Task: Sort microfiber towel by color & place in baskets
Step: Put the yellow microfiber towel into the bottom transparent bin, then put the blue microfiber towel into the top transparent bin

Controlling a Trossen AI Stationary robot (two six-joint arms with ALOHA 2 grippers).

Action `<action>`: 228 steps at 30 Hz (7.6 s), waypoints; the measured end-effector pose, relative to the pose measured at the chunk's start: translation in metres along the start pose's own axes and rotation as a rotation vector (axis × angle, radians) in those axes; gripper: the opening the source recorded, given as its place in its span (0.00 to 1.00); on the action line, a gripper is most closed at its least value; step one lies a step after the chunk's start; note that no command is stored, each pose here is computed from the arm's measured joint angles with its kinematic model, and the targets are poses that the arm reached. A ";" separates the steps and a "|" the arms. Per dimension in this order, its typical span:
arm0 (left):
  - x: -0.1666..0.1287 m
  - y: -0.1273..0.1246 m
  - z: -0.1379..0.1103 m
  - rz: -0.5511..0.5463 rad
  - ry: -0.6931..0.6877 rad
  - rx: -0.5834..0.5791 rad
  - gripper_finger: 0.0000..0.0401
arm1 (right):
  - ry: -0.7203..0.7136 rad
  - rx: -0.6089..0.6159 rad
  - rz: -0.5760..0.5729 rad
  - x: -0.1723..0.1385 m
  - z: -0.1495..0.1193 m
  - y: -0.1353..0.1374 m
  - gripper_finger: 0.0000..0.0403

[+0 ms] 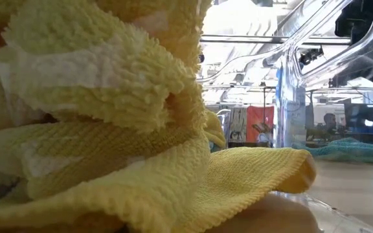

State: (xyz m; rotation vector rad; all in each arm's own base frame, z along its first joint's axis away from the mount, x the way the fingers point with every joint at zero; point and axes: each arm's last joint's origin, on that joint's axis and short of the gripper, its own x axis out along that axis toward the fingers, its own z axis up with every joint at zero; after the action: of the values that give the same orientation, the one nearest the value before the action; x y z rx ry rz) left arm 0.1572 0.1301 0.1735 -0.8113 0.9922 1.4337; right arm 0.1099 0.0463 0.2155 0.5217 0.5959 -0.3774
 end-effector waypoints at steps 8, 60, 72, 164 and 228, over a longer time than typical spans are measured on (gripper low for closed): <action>-0.005 -0.005 -0.007 -0.101 0.099 0.027 0.03 | -0.001 -0.038 -0.002 0.000 0.000 0.000 0.19; -0.399 -0.047 -0.200 -1.079 -0.507 0.693 0.00 | -0.003 0.105 0.003 0.000 0.001 0.001 0.19; -0.380 -0.106 -0.241 -1.041 -0.490 0.773 0.00 | -0.012 0.146 0.018 0.001 0.002 0.002 0.19; -0.308 -0.168 -0.201 -0.684 -0.207 1.241 0.32 | 0.129 0.034 -0.057 0.021 -0.012 0.012 0.29; -0.135 0.024 -0.084 -0.787 -0.475 0.689 0.32 | 0.222 0.179 -0.374 0.106 0.031 0.028 0.02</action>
State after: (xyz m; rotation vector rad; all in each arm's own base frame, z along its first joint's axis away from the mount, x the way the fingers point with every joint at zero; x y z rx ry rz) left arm 0.1427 -0.0011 0.2656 -0.2554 0.6116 0.4948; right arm 0.2180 0.0318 0.1821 0.6297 0.8832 -0.7384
